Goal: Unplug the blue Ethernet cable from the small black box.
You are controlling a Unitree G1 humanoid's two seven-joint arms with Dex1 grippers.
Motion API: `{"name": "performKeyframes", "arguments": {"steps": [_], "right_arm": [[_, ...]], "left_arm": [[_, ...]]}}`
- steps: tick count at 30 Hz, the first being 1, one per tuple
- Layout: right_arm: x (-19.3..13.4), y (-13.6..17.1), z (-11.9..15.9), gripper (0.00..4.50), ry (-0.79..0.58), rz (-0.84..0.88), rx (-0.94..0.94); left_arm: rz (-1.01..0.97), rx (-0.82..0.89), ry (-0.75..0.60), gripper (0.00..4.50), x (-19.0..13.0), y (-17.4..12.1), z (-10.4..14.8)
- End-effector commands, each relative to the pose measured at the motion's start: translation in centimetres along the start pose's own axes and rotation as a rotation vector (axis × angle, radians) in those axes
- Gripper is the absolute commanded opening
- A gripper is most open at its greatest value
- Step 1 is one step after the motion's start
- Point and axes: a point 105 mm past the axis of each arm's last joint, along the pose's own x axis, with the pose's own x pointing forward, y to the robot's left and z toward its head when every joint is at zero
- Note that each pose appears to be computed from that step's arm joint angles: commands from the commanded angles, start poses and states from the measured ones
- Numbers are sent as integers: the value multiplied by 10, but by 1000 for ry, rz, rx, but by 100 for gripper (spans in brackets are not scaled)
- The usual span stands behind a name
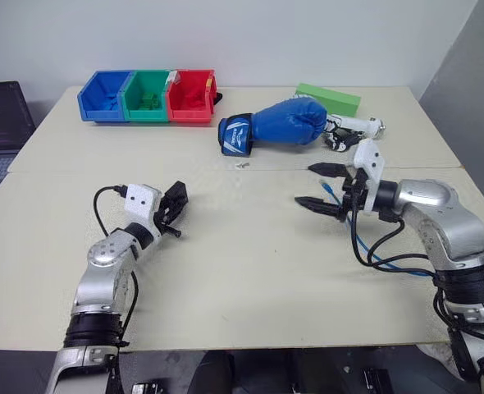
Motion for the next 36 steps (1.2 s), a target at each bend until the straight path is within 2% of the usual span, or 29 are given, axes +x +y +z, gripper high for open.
{"name": "performKeyframes", "arguments": {"steps": [1,8,10,17,21,24,28,36], "right_arm": [[17,25,21,423,-26,116,-54],[22,34,14,423,9,168,-68],[22,34,13,423,15,170,-72],[20,37,10,423,21,176,-76],[18,38,7,423,26,167,-65],[11,35,-1,423,43,138,-39],[-11,18,-26,423,102,27,27],[-58,-7,-41,423,158,-122,97]], "left_arm": [[153,63,-62,80,-4,21,-1],[229,0,-28,80,-7,27,-28],[238,-20,-10,151,-10,29,-36],[236,-52,30,278,-23,32,-48],[225,-44,47,367,-34,35,-41],[156,-42,94,367,-44,28,-36],[40,72,217,367,-61,15,-32],[-100,121,142,367,-82,20,21]]}}
